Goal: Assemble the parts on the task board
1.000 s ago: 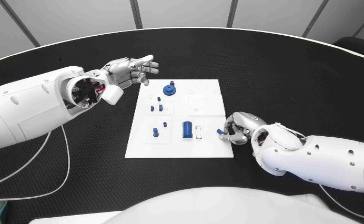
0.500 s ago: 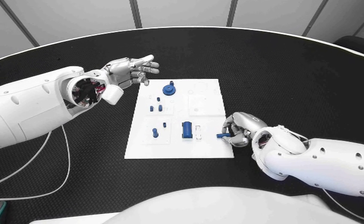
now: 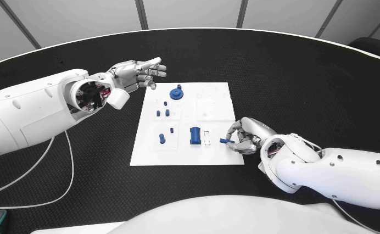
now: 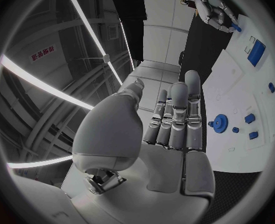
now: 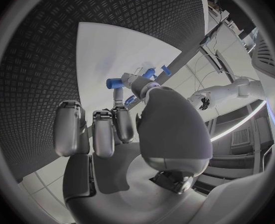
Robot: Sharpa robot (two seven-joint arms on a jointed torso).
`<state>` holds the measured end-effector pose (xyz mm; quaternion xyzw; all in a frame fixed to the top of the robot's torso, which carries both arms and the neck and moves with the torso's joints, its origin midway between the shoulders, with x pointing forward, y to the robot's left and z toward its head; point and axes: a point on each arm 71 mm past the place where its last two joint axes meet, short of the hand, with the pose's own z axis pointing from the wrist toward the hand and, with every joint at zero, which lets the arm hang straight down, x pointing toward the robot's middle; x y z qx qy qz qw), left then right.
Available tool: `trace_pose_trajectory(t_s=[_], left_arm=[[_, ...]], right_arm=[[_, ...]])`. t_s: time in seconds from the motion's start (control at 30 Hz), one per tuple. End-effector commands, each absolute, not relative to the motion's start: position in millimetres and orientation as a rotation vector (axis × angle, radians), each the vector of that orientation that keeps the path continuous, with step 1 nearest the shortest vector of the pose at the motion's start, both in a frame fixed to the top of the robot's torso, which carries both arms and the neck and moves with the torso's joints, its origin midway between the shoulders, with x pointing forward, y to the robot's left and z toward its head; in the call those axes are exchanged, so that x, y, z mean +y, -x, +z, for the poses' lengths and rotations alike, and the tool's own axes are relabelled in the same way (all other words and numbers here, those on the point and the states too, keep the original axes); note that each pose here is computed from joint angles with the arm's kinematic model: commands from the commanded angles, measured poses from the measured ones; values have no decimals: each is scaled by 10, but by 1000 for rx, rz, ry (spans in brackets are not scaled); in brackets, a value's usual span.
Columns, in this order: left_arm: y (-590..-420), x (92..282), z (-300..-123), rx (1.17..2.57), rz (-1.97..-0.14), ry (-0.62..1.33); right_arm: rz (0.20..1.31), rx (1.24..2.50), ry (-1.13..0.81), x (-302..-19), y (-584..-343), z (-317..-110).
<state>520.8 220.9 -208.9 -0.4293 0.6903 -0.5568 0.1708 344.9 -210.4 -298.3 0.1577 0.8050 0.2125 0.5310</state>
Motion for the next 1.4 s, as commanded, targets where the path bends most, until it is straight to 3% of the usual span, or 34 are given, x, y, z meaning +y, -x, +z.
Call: trace_pose_trajectory(t_s=[0.03, 0.7, 1.4], left_arm=[[-5208, 2205, -2089, 1961, -1582, 1219], [-5215, 2172, -2090, 1966, -1586, 1215], [-5222, 2140, -2093, 1972, -1589, 1212]], right_arm=[[518, 1930, -400, -2069, -3455, -2992], [550, 1903, -433, -1815, -3646, -3054], [538, 1971, -434, -1679, -3757, -3157]])
